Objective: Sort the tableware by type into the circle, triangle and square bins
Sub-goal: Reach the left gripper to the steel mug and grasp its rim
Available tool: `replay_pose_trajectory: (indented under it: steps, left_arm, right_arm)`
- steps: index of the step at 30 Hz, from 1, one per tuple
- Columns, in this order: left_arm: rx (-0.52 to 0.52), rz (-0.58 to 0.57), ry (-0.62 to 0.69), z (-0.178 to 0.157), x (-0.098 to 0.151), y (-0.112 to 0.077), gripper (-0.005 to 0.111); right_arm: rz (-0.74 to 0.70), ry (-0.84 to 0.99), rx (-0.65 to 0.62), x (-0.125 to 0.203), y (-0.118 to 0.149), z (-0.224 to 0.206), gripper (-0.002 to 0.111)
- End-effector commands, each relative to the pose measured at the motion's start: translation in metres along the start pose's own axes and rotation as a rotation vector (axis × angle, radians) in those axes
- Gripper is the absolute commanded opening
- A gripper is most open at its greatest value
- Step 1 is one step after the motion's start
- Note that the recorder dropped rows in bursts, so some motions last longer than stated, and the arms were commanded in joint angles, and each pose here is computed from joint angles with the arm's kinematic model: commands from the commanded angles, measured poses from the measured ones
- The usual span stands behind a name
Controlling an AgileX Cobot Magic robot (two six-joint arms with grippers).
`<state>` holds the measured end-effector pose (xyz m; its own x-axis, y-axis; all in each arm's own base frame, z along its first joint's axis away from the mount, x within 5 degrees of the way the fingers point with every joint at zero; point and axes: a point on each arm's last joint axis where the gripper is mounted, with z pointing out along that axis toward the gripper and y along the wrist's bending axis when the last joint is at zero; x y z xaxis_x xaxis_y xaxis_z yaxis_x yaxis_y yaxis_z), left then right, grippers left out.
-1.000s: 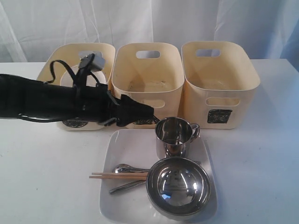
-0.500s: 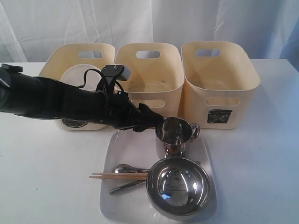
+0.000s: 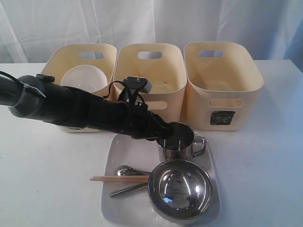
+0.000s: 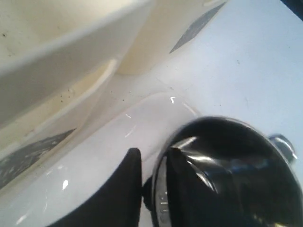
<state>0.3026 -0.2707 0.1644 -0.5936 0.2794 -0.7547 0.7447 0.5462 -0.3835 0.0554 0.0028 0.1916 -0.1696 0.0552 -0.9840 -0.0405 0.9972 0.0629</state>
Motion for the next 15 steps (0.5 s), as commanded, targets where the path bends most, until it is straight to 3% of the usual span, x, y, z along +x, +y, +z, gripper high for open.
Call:
replay_pose_trajectory:
  steps: [1, 2, 15]
  left_arm:
    - [-0.019, -0.022, 0.007, 0.002, 0.004, 0.002, 0.004]
    - [-0.019, -0.021, 0.005, 0.002, 0.004, 0.002, 0.000]
    - [-0.057, 0.050, -0.104, -0.032, -0.030, -0.015, 0.000]
  right_arm:
    - [0.002, -0.012, 0.001, 0.000, 0.000, 0.000, 0.000]
    - [0.002, -0.012, 0.001, 0.000, 0.000, 0.000, 0.000]
    - [0.002, -0.014, 0.001, 0.000, 0.000, 0.000, 0.000]
